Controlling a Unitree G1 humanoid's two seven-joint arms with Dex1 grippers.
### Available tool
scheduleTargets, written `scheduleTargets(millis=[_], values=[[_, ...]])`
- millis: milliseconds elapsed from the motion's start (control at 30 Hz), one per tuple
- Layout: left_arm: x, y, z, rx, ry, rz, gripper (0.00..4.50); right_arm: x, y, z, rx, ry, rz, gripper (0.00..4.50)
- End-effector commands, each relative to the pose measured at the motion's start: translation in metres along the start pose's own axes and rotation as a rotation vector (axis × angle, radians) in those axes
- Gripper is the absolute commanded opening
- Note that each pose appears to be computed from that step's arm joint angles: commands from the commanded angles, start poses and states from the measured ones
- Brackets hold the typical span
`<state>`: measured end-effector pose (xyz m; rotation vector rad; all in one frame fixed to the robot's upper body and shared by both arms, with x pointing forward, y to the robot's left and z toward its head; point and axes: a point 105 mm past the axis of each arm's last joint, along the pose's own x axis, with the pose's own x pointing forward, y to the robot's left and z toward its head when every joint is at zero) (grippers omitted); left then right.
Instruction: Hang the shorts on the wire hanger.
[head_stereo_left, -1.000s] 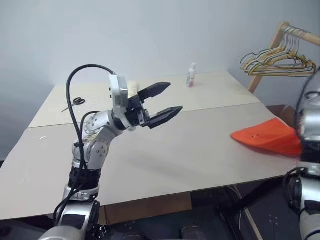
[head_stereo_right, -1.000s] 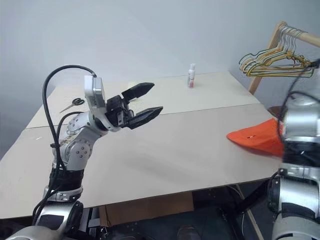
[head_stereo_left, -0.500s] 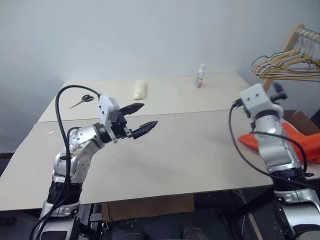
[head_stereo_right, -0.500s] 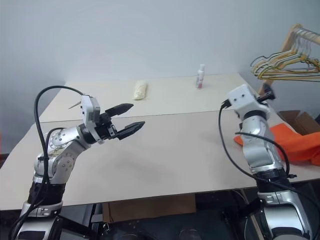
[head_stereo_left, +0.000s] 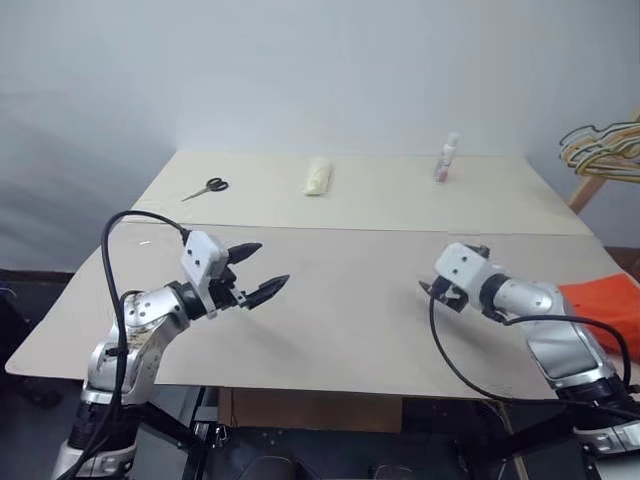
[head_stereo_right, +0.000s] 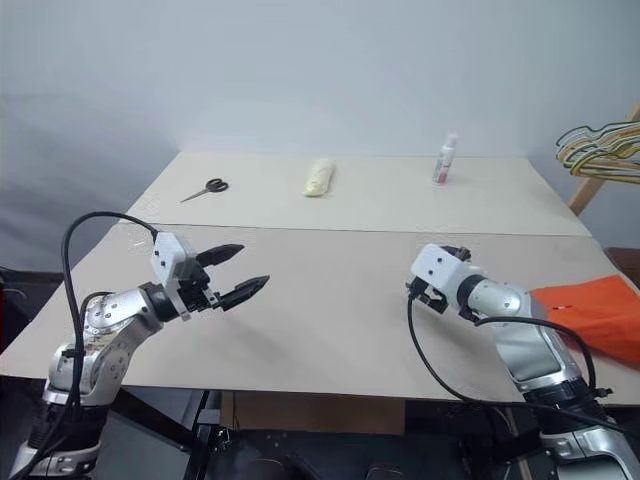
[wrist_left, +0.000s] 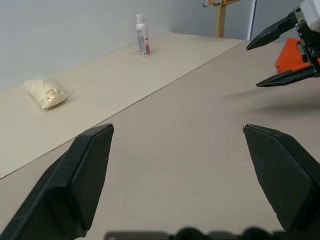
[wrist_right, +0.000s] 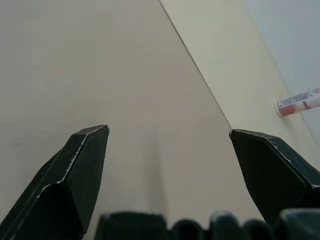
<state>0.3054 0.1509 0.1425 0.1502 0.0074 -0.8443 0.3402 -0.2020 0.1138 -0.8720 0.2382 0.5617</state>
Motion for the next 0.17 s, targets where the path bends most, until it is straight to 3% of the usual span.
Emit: scheduleTargets(millis=[33,167], values=[[-0.0002,-0.0006,0.0168,0.071,-0.043,-0.009,4.5,-0.0071,-0.0084,0.0121,-0.048,-0.037,-0.018,4.47],[0.0023,0.001,0.0155,0.065,-0.022,-0.021,4.5,-0.0082,-0.0021,0.0077,-0.052,-0.021,-0.007,4.47]])
